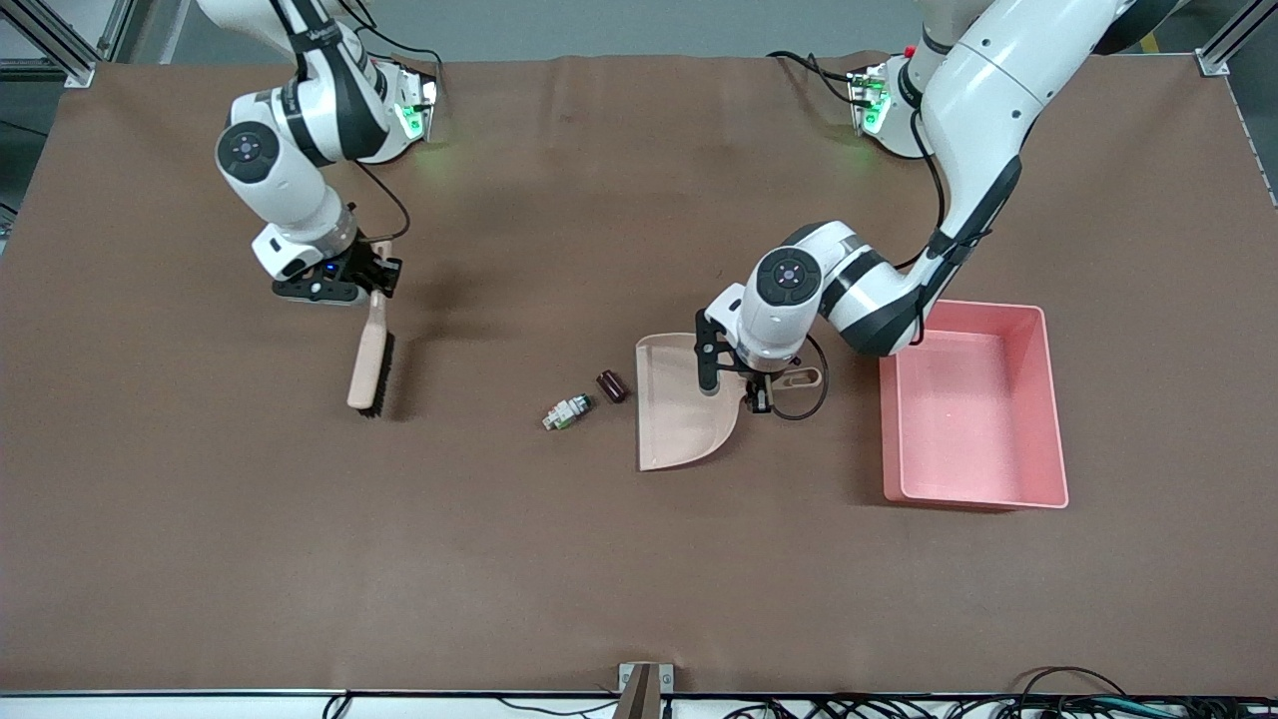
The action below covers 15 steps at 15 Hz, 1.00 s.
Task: Clean e-waste and dump in bin
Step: 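Carry the white brush with the right gripper toward the dustpan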
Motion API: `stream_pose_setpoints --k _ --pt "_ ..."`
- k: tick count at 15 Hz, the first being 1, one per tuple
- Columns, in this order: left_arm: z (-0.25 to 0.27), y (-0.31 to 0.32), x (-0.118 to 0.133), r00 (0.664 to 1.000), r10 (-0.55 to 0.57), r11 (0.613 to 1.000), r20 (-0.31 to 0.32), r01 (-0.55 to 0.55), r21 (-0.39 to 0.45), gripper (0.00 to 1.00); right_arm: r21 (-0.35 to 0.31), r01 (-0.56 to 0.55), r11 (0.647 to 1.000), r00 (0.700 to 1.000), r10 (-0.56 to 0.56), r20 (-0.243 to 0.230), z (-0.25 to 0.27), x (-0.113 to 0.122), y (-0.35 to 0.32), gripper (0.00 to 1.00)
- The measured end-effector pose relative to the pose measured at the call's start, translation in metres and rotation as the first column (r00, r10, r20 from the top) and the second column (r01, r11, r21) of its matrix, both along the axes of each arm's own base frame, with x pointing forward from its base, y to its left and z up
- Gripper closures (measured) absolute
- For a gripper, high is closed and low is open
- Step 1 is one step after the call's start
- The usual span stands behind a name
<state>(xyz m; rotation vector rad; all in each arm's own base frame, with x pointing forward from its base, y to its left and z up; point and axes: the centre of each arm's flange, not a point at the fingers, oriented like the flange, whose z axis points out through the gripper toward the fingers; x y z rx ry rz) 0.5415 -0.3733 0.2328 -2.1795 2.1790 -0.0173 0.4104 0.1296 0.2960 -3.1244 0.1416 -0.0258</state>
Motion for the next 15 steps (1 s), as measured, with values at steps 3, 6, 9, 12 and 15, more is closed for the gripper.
stream_pose_setpoints --k 3,6,9,12,15 --pt "0.004 -0.011 0.005 1.0 -0.005 0.999 -0.02 0.005 0.041 0.67 0.004 0.006 1.0 1.0 -0.006 0.002 -0.003 0.012 0.05 0.74" --pt "0.0 -0.012 0.007 1.0 -0.012 0.998 -0.023 0.013 0.055 0.67 0.003 0.024 1.0 1.0 -0.024 -0.01 -0.021 0.025 0.091 0.74" --pt "-0.003 -0.015 0.008 1.0 -0.021 0.998 -0.019 0.023 0.061 0.67 0.008 -0.001 1.0 1.0 0.001 -0.005 -0.022 0.051 0.123 0.74" --pt "-0.002 -0.02 0.007 0.999 -0.027 0.997 -0.023 0.028 0.07 0.67 0.001 -0.034 0.999 0.999 0.034 -0.02 -0.025 0.057 0.153 0.74" --pt "0.002 -0.029 0.006 0.999 -0.034 0.996 -0.027 0.036 0.083 0.67 -0.005 -0.057 0.998 0.998 0.057 -0.031 -0.036 0.054 0.168 0.74"
